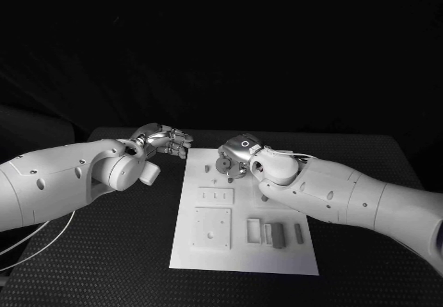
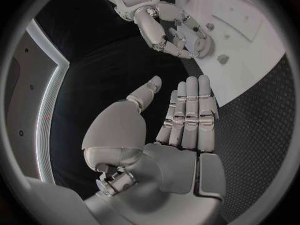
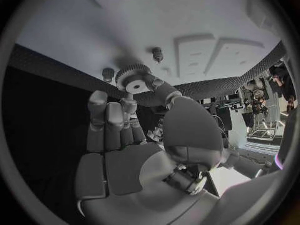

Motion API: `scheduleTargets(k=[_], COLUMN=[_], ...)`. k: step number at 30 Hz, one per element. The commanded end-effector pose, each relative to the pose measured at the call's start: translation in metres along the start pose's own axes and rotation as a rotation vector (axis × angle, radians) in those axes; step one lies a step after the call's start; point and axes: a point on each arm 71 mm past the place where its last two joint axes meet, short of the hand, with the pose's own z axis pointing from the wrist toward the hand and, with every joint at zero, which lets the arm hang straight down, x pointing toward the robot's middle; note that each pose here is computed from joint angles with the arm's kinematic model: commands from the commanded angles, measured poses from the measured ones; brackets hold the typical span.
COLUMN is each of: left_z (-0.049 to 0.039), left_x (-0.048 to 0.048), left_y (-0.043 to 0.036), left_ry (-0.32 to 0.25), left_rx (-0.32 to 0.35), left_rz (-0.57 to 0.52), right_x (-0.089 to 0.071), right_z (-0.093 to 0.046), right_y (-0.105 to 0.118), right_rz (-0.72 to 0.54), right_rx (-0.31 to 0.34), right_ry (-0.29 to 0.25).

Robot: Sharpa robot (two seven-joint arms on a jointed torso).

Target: Assemble the parts on the task board

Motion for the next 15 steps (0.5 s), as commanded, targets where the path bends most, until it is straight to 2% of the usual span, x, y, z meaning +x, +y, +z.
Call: scheduleTargets(k=[1, 15], left_z=[0.0003, 0.0005], left_x=[0.0023, 0.0021], left_y=[-0.0019, -0.0021], left_ry=[0.018, 0.017], left_rx=[0.011, 0.012], left_rz=[-0.001, -0.001], right_x=[0.0007, 0.0009], right_z=[0.0008, 0.0011], right_y=[-0.0015, -0.0057], right_rz=[-0.011, -0.024], right_rx=[-0.002, 0.016], right_ry=[0.004, -0.010])
